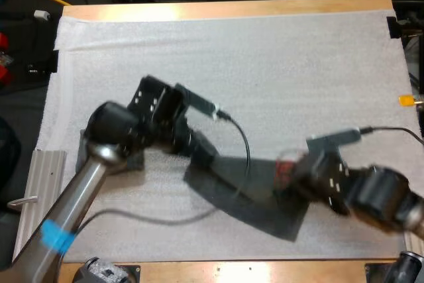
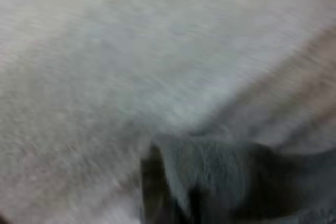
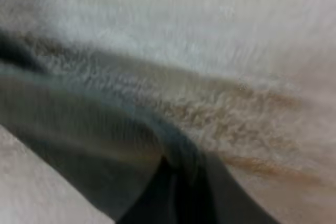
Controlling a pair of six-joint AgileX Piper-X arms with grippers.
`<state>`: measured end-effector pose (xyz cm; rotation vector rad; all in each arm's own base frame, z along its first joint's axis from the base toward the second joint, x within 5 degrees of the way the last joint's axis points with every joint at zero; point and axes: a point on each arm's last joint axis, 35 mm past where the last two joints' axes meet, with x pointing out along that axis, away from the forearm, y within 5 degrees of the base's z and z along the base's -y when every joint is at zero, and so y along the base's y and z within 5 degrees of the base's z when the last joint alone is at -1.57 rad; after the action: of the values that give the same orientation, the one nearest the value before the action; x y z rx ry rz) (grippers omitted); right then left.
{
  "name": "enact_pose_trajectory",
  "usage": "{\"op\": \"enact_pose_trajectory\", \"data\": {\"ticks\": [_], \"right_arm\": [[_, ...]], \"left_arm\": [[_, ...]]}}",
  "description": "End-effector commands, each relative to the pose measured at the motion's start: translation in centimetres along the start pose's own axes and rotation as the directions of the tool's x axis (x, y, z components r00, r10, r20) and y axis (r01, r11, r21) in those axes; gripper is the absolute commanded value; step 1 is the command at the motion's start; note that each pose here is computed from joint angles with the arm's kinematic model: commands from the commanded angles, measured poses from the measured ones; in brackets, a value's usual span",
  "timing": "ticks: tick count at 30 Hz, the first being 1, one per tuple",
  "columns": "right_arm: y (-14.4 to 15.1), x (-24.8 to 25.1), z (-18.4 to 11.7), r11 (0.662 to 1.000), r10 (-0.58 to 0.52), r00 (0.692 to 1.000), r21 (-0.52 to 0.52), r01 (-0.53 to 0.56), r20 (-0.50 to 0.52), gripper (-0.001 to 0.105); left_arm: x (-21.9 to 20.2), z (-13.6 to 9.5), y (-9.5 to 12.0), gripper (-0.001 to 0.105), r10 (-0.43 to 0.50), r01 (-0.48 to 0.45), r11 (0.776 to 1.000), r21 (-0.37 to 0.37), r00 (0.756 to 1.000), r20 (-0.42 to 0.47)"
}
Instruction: Pick towel from pile, fold and stack
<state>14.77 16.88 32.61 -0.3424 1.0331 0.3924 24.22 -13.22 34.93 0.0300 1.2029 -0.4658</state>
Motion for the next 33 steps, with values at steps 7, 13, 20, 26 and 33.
{"op": "enact_pose_trajectory", "data": {"ticks": [7, 13, 20, 26, 33], "right_arm": [[-7.9, 6.6, 4.9, 0.968, 0.054, 0.993, 0.237, -0.079, 0.108, 0.0], [-10.9, 10.4, 6.1, 0.942, 0.066, 0.989, 0.319, -0.106, 0.134, 0.0], [-11.9, 14.2, 6.8, 0.932, 0.072, 0.988, 0.345, -0.115, 0.136, 0.0], [-12.1, 17.3, 6.8, 0.933, 0.029, 0.994, 0.355, -0.064, 0.101, 0.0], [-12.4, 19.1, 6.7, 0.929, -0.058, 0.995, 0.37, 0.026, 0.077, 0.024]], "left_arm": [[6.2, 4.9, 3.5, 0.0, -0.115, 0.122, 0.99, -0.075, 0.989, 0.089], [9.8, 7.1, 5.2, 0.0, -0.144, 0.161, 0.982, -0.096, 0.976, 0.165], [14.0, 8.7, 6.0, 0.0, -0.169, 0.198, 0.973, -0.119, 0.961, 0.218], [17.5, 9.6, 6.8, 0.0, -0.173, 0.216, 0.965, -0.152, 0.952, 0.254], [19.2, 10.0, 7.3, 0.018, -0.176, 0.23, 0.958, -0.17, 0.943, 0.283]]}}
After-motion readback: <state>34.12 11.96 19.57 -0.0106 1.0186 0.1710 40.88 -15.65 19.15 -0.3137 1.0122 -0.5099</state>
